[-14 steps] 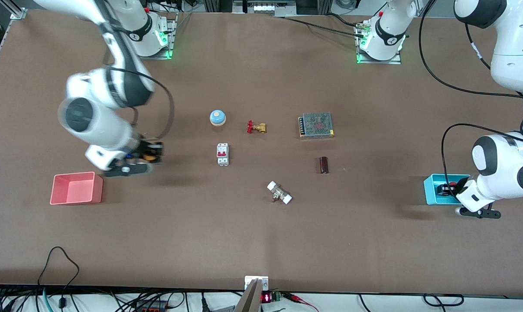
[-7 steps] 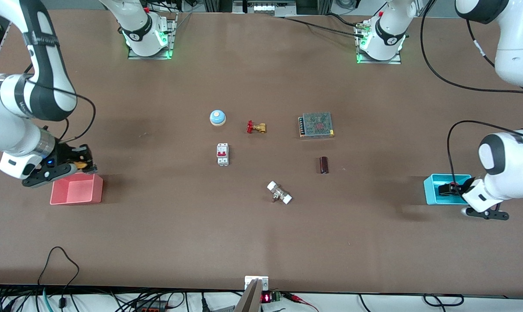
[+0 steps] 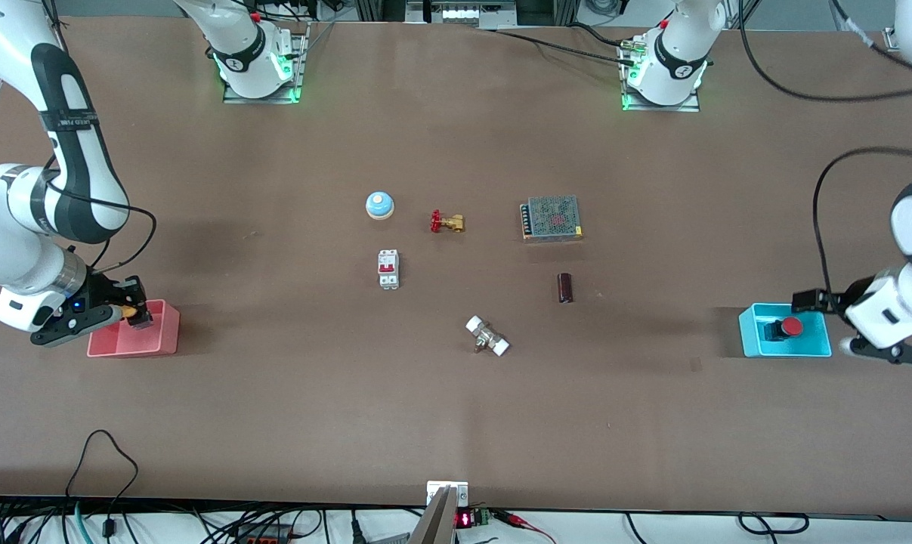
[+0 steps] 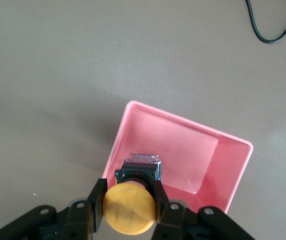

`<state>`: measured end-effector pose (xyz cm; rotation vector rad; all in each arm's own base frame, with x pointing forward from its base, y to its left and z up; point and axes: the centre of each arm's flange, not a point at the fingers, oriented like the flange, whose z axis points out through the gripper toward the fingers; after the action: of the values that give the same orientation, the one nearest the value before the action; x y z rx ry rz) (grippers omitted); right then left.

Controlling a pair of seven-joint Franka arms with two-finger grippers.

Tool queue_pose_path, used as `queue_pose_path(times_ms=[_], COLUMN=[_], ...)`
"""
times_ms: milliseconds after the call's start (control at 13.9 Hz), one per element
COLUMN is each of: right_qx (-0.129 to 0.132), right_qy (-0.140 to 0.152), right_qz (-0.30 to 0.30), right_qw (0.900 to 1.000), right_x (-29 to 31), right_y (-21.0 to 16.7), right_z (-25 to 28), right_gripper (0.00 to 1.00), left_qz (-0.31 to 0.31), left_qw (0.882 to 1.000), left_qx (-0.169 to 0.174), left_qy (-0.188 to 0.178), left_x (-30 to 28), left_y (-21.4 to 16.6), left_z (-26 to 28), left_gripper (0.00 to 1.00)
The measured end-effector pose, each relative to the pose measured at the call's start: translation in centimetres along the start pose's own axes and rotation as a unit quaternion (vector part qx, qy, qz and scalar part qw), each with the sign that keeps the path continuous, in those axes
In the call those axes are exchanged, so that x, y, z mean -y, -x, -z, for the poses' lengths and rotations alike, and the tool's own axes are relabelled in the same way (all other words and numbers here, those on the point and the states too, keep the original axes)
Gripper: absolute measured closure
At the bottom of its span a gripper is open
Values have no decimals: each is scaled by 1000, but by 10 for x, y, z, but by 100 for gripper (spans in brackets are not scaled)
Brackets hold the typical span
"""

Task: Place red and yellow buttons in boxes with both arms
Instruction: 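Release the red button into the cyan box while the right gripper carries the yellow button, then lower the yellow button into the pink box and open the right gripper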

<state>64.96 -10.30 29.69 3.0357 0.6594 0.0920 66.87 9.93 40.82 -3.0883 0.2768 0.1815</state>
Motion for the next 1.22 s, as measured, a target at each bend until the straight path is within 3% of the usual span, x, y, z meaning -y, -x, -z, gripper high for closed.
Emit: queue_pose_path(times_ms=[360,647,791,935,1223], right_qx=[-3,0,-3,-7,-6], right_qy=[3,-1,-11,-19,-22], right_qz=[-15,-35,-45,-53,-56], right_qw=[1000,999,999,998,998], right_x=[-18,-38,-37,-36,-36], right_y=[10,26,26,26,26], right_z=[-9,-27,-32,-34,-37], right_gripper=[57,57,57,57,56], left_qz=[17,45,52,59,62], left_qw=[1000,999,998,995,996], left_qx=[14,-16,-30,-74,-70], left_qy=[-9,-24,-6,-9,-5], left_x=[-59,-89,-102,-100,-102], left_y=[36,57,66,81,120], left_z=[101,154,164,171,163], left_gripper=[0,0,0,0,0])
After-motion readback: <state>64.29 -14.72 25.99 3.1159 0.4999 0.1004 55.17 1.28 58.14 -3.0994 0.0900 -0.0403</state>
